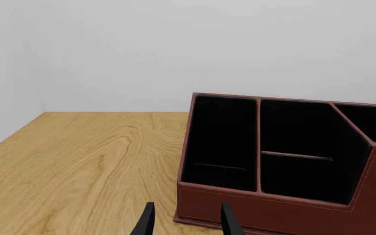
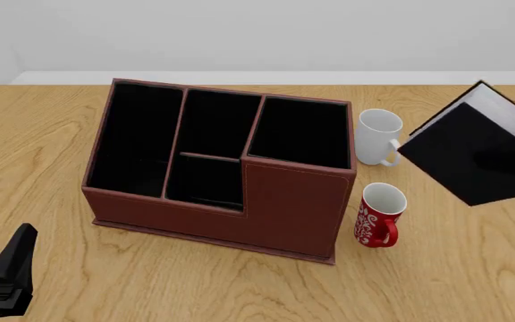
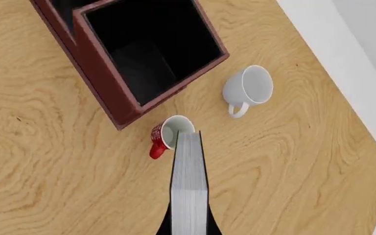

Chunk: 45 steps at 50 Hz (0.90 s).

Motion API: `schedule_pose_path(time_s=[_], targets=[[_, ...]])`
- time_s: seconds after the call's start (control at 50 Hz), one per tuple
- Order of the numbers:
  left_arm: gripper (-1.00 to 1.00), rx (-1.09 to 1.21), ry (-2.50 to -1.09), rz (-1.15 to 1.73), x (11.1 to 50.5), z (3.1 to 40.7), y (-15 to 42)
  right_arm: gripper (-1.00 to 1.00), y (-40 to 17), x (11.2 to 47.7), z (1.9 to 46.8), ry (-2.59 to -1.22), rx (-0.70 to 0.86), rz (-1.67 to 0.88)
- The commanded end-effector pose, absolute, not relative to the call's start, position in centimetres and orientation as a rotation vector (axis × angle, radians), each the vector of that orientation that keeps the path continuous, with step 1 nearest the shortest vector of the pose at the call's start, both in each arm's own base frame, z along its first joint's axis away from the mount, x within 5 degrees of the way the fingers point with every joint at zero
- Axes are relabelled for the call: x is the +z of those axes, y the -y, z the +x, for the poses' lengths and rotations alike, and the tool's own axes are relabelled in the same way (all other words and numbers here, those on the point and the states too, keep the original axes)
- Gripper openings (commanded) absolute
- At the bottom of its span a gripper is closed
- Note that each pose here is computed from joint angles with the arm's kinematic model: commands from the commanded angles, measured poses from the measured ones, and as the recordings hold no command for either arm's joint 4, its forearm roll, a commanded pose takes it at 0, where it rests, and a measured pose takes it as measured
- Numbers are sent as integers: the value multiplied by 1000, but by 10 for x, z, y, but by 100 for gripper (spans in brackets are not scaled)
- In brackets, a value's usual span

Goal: Pick up the book and place it in the right compartment of the caddy.

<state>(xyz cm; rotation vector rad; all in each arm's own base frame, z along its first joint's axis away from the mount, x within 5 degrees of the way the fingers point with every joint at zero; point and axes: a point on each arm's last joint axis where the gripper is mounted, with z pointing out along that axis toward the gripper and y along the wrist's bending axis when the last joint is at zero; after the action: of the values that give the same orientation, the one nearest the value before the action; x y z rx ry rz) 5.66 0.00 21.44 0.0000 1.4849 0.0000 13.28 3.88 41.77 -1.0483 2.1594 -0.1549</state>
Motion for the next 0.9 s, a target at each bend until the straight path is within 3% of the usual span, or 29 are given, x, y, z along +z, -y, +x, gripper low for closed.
schedule_pose_path(time_s=[0.02, 0.38, 0.9], targets=[[100, 0, -1485, 0, 214, 57, 0, -100, -61, 460, 155, -2092, -62, -969], [100, 0, -1485, 0, 214, 57, 0, -100, -91, 490, 198, -2003, -53, -1050], [100, 0, -1485, 0, 214, 57, 0, -100, -120, 488, 250, -2011, -54, -1094]])
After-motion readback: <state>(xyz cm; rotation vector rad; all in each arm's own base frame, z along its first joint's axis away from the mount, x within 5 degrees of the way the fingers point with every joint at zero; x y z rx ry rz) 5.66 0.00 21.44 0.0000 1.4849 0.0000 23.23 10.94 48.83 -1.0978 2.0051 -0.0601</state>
